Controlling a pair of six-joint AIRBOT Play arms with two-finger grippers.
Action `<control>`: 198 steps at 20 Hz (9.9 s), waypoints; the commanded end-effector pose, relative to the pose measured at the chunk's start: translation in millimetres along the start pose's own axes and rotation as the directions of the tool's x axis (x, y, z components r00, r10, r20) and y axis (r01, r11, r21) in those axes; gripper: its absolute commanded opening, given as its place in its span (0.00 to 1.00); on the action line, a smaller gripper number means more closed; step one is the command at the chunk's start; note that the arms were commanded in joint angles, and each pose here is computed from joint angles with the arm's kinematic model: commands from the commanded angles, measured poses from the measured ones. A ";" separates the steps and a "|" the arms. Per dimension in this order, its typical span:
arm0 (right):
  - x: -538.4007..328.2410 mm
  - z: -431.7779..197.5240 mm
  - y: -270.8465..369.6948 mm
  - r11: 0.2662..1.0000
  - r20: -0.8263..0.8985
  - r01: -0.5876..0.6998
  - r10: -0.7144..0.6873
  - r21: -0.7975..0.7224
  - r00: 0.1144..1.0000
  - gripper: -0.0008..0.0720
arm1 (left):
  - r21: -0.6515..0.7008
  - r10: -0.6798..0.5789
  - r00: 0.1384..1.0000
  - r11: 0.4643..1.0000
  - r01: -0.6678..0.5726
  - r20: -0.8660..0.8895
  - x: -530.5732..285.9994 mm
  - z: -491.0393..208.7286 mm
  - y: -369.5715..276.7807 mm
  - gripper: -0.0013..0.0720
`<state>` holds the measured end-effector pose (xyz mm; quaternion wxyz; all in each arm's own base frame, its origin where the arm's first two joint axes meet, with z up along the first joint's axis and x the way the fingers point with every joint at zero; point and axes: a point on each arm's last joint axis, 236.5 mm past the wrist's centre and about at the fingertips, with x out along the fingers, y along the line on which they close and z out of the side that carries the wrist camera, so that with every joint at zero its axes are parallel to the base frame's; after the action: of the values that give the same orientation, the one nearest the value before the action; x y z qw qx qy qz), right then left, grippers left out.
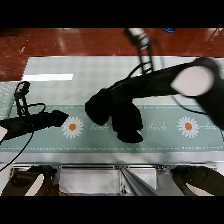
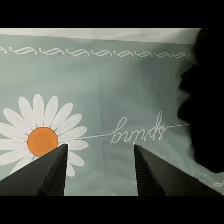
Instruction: Fold the shirts.
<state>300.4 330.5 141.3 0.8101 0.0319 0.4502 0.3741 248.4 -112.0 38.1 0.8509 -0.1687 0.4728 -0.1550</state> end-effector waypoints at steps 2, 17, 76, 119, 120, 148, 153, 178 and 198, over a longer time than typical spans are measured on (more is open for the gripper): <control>112.5 -47.3 -2.8 0.994 -0.152 -0.009 0.026 0.113 0.988 0.05 | 0.000 -0.001 1.000 1.000 0.001 0.000 0.1 -0.2 -0.1 0.71; -75.7 -87.3 -192.0 0.873 -0.046 0.238 -0.242 0.426 0.969 0.57 | -0.133 -0.020 0.974 0.991 -0.010 -0.224 33.6 -62.0 13.8 0.71; -406.1 103.8 -63.7 0.882 0.644 0.448 -0.429 0.147 0.634 0.05 | 0.279 -0.282 0.647 0.954 0.111 0.708 -310.4 272.3 -130.7 0.04; -86.9 -29.4 -349.2 0.784 -0.097 0.087 -0.034 0.615 0.995 0.57 | -0.266 -0.023 0.999 0.964 0.015 -0.024 135.6 155.3 106.7 0.04; -97.0 -67.6 -336.2 0.776 -0.228 0.152 -0.010 0.612 0.974 0.57 | -0.267 -0.027 0.999 0.964 0.018 -0.032 135.7 153.4 105.9 0.04; 54.2 -255.8 -173.4 0.479 -0.143 0.067 0.125 0.876 0.982 0.48 | -0.264 -0.073 0.992 0.963 0.043 -0.102 135.2 136.6 93.2 0.04; 52.3 -219.7 -169.4 0.571 -0.034 -0.059 0.151 0.819 0.988 0.05 | -0.264 -0.077 0.991 0.963 0.046 -0.109 134.8 135.2 92.2 0.04; 1.8 -4.3 -401.2 0.646 0.092 -0.053 -0.026 0.762 0.995 0.58 | -0.285 -0.070 0.983 0.958 0.019 -0.169 91.9 9.9 80.1 0.43; -101.3 -232.6 -306.2 0.439 -0.036 0.135 -0.226 0.888 0.973 0.58 | -0.696 -0.186 0.959 0.718 -0.015 -0.213 78.5 -60.1 101.9 0.71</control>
<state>290.4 -38.1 -22.6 0.7446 0.3978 0.5360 -0.0082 239.8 -55.8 -80.2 0.6356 -0.4587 0.6192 -0.0478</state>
